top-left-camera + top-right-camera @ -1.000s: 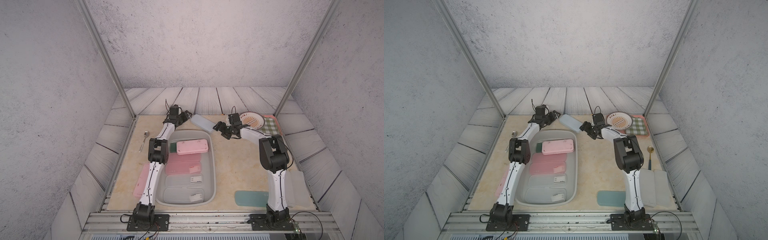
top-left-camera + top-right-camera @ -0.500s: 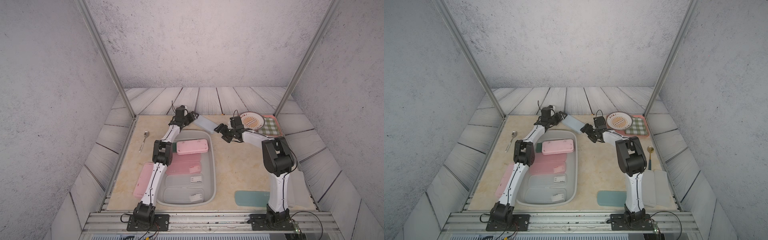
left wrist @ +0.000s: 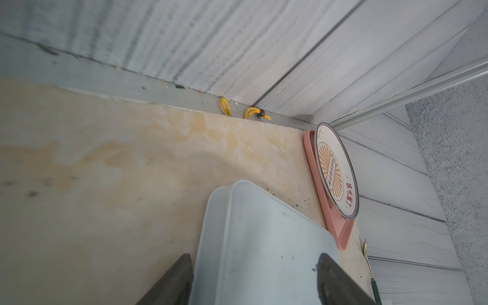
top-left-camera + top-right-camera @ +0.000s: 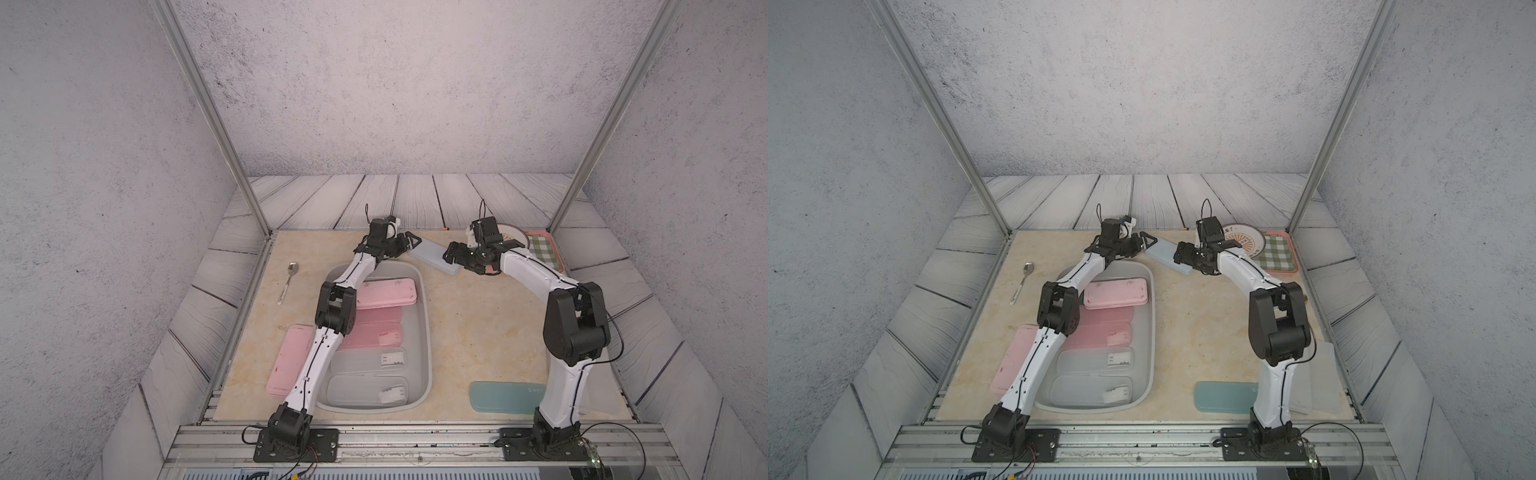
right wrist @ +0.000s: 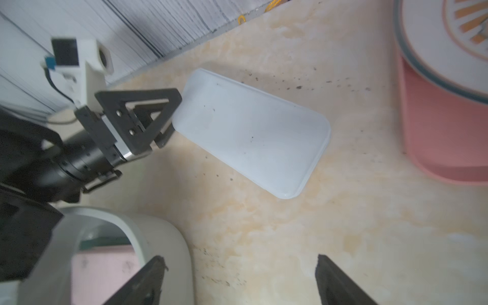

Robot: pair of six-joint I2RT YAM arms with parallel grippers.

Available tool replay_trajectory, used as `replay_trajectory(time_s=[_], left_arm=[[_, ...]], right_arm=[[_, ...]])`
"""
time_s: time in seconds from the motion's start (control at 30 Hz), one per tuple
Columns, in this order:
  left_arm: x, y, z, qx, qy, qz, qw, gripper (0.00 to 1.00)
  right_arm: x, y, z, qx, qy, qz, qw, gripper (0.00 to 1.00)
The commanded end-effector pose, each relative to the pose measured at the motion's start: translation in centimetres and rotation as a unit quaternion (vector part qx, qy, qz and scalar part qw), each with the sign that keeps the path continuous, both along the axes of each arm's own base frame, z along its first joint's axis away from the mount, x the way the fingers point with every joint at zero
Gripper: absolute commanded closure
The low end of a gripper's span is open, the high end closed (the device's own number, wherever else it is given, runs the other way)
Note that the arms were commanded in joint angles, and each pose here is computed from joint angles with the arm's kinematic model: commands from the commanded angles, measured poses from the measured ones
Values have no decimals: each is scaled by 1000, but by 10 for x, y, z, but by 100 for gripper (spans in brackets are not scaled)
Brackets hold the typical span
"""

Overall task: Put the pencil case into the storage box
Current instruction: Move the pencil case to the center of the board, then pick up the pencil case from the center of the board.

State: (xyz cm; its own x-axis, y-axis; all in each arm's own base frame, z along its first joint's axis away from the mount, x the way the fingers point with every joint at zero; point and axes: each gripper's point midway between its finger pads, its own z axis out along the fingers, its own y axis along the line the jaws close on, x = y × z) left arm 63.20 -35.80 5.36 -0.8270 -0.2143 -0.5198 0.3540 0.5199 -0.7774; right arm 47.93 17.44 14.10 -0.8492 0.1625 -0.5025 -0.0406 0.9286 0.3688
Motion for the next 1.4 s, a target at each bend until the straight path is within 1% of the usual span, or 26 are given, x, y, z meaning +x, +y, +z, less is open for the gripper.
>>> replay_trajectory(time_s=[0.0, 0.03, 0.1, 0.2, 0.23, 0.3, 0.33, 0.37, 0.43, 0.47, 0.53, 0.6, 0.67, 0.73, 0.87, 1.0, 1.1, 1.2, 1.23, 1.37], left_arm=[[-27, -23, -21, 19, 25, -40, 999, 25], [-29, -27, -19, 18, 21, -45, 999, 25], [-35, -35, -15, 18, 16, -55, 998, 25], [-35, -38, -9, 25, 6, -54, 998, 24], [-34, -36, -6, 27, 1, -52, 998, 24], [-32, -33, -3, 40, -13, -53, 998, 24], [-32, -31, -3, 45, -16, -54, 997, 23], [-33, -31, -4, 50, -18, -57, 997, 23], [-33, -28, -3, 57, -19, -58, 997, 23], [-32, -26, -2, 60, -21, -57, 996, 22], [-28, -19, 7, 71, -33, -51, 996, 19], [-22, -8, 24, 87, -55, -46, 994, 17], [-16, 4, 40, 97, -72, -37, 992, 16], [-12, 18, 52, 102, -77, -30, 991, 15], [-12, 43, 68, 125, -78, -27, 989, 16], [-21, 63, 82, 160, -86, -36, 983, 16], [-29, 81, 92, 167, -70, -29, 983, 16], [-41, 104, 107, 178, -50, -20, 982, 16], [-47, 111, 110, 182, -41, -18, 982, 17], [-72, 142, 120, 209, -17, -16, 978, 17]], right_arm=[[-26, -35, 13, -116, 5, 32, 993, 8], [-25, -41, 13, -119, 11, 15, 993, 8], [-17, -45, 13, -93, 15, -19, 995, 7], [6, -53, 7, -72, 8, -53, 996, 8], [14, -52, 8, -71, 1, -45, 996, 8], [35, -42, 4, -72, -22, 2, 997, 8], [44, -38, 2, -73, -31, 13, 997, 8], [55, -34, -1, -71, -41, 21, 996, 8], [74, -31, -7, -65, -54, 16, 996, 7], [84, -30, -12, -53, -57, 11, 997, 7], [99, -27, -22, -21, -51, 0, 998, 7], [114, -21, -34, 19, -49, 1, 999, 7], [127, -17, -47, 46, -44, -9, 998, 8], [139, -16, -59, 61, -34, -22, 997, 9], [155, -16, -83, 66, -15, -43, 997, 9], [154, -14, -105, 67, 21, -49, 996, 10], [138, -5, -108, 90, 60, -37, 993, 11], [114, -3, -100, 97, 80, -25, 992, 11], [106, -6, -97, 89, 85, -22, 992, 11], [67, -22, -86, 20, 113, 22, 993, 11]])
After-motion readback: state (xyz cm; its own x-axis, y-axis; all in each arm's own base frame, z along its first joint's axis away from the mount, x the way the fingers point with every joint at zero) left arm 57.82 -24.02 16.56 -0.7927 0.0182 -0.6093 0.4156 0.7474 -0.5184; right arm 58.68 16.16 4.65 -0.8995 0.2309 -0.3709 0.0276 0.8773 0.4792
